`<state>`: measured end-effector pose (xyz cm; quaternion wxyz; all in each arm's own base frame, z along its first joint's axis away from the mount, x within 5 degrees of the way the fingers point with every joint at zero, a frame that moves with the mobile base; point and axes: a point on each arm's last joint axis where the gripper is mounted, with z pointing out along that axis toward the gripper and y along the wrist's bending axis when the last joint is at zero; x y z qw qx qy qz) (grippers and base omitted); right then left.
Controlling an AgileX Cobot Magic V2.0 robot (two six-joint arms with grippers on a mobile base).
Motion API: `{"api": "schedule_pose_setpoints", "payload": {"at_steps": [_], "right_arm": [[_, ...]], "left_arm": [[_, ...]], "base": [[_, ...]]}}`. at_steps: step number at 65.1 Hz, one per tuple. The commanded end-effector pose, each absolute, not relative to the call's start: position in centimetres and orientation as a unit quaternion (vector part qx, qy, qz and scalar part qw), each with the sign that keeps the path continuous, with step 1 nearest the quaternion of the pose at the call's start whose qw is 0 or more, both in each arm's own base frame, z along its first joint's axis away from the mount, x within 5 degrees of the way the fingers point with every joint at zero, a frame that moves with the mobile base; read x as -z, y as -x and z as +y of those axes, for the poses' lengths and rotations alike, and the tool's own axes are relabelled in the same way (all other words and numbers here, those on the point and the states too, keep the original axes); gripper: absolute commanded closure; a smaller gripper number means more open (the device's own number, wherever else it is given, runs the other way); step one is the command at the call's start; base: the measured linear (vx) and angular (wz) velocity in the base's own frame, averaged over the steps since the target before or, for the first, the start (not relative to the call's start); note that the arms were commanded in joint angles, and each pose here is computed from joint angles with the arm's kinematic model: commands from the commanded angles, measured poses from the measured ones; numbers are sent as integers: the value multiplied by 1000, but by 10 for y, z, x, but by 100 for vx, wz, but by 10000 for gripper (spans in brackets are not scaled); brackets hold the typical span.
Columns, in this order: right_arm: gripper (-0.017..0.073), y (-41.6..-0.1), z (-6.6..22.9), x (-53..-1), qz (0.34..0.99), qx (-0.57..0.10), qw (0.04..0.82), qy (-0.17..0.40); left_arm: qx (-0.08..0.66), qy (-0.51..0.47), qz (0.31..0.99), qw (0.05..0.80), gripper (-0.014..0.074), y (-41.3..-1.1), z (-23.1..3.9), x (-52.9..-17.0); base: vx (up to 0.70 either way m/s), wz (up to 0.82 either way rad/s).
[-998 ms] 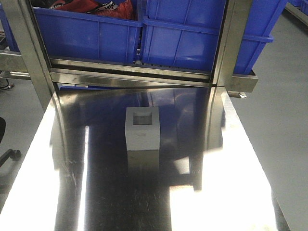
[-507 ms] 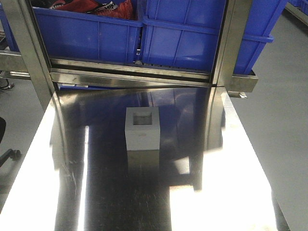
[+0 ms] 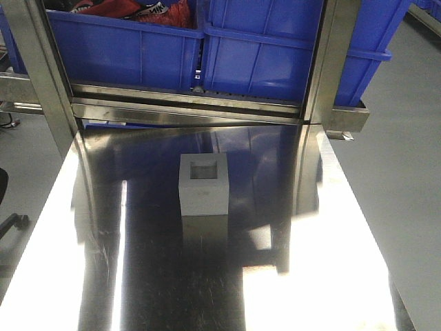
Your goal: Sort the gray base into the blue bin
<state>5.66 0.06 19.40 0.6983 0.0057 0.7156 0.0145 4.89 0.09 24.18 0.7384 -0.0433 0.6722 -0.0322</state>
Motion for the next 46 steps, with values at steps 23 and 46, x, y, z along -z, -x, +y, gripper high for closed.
{"api": "schedule_pose_setpoints", "payload": {"at_steps": [23,46], "right_arm": [[564,-56,1,-203,683,-11,730,0],[564,-56,1,-203,683,-11,730,0]], "left_arm": [[-12,-6,762,647,599,-105,1,-337],[-11,-5,769,639,389,-112,1,-336]], "base": [[0,0],[0,0]]}}
